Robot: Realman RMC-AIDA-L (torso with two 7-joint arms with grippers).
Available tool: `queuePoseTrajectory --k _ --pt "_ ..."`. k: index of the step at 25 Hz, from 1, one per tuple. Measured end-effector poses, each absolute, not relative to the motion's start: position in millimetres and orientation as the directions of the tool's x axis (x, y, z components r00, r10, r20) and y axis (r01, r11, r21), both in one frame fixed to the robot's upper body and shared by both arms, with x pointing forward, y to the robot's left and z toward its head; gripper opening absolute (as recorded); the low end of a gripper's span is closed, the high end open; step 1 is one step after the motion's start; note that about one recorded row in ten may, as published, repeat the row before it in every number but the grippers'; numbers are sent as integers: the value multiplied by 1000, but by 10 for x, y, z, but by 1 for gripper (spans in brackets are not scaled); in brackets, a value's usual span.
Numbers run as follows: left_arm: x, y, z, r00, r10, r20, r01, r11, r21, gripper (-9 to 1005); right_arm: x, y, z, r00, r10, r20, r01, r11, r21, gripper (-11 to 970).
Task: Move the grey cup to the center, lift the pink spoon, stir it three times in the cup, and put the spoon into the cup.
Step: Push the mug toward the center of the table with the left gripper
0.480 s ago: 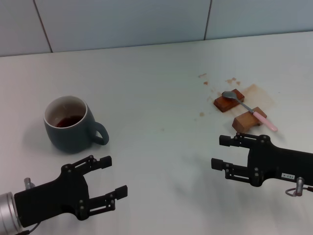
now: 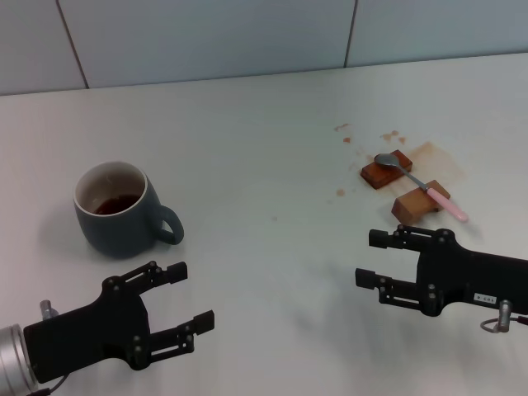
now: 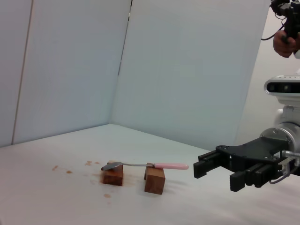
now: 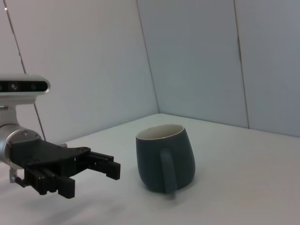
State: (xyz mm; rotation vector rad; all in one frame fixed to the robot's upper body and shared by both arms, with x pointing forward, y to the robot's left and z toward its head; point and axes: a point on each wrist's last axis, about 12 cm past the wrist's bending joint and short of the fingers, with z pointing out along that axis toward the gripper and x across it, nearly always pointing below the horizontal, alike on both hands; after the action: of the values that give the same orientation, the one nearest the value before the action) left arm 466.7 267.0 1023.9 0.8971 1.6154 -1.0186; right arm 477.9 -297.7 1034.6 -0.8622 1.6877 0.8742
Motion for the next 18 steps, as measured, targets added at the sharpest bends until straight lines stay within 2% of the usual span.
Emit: queuePoseTrajectory --k 6,11,18 --pt "4675 2662 10240 -227 95 -969 915 362 -178 717 4764 -2980 10337 -243 -131 -961 -861 486 152 660" --pt "4692 2663 10210 -229 115 -967 909 381 -170 521 4763 -2978 10338 -243 -129 -961 -861 485 153 660" --pt "4683 2647 10193 -233 111 -966 906 386 -174 376 4760 -2975 10345 -240 -125 -963 -864 480 154 660"
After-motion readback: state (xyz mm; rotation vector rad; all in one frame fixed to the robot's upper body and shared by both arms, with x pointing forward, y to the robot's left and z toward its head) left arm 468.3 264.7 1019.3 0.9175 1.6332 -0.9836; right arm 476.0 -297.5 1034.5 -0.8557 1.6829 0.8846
